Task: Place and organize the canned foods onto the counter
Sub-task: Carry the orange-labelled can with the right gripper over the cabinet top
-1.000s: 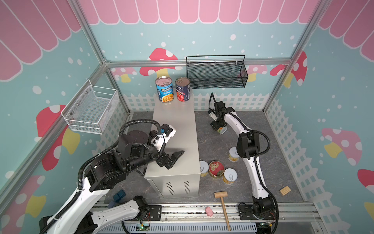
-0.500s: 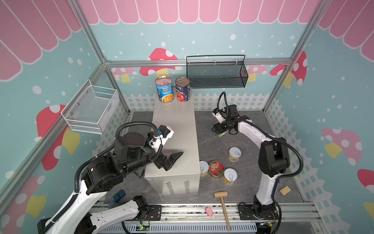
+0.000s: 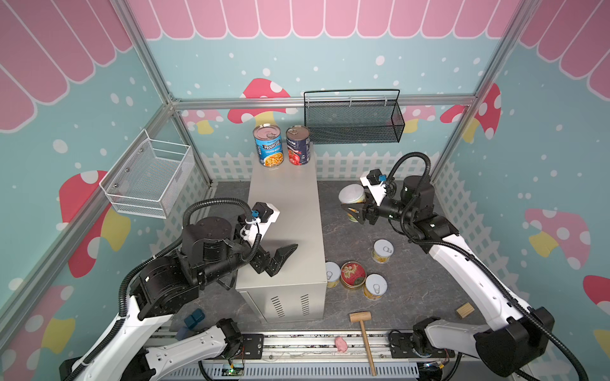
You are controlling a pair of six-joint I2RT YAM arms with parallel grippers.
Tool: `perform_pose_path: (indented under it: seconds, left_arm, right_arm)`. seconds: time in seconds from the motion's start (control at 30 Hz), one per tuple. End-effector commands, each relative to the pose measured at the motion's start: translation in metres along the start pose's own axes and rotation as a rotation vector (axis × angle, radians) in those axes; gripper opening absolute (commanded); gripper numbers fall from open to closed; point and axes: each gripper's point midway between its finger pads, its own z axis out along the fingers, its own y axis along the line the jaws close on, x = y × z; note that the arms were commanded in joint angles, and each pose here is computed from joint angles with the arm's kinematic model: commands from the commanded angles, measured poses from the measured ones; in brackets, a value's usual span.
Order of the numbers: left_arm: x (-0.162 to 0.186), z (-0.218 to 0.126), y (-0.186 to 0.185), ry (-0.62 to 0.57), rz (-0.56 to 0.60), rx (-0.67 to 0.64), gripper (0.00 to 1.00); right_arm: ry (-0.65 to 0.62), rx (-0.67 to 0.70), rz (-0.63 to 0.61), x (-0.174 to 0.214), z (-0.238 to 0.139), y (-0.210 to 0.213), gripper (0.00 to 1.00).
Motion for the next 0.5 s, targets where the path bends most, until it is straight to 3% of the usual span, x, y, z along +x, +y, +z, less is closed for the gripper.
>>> perform_pose_path:
  seconds: [0.0,0.23,0.47]
  left_arm:
    - [-0.008,-0.009,-0.008,-0.039,0.0,0.045,0.99]
    - [-0.026,-0.033,-0.023,-0.085,-0.001,0.142,0.99]
    - [-0.038,-0.053,0.011,-0.099,-0.05,-0.041,0.99]
  right_arm:
    - [-0.211,-0.192,-0.116,-0.064,-0.02,0.048,0.56]
    - [-0.375,-0.441,-0.168,-0.109,-0.041,0.104,0.57]
    - [-0.437,-0.59,-0.168,-0.129,-0.018,0.135,0.57]
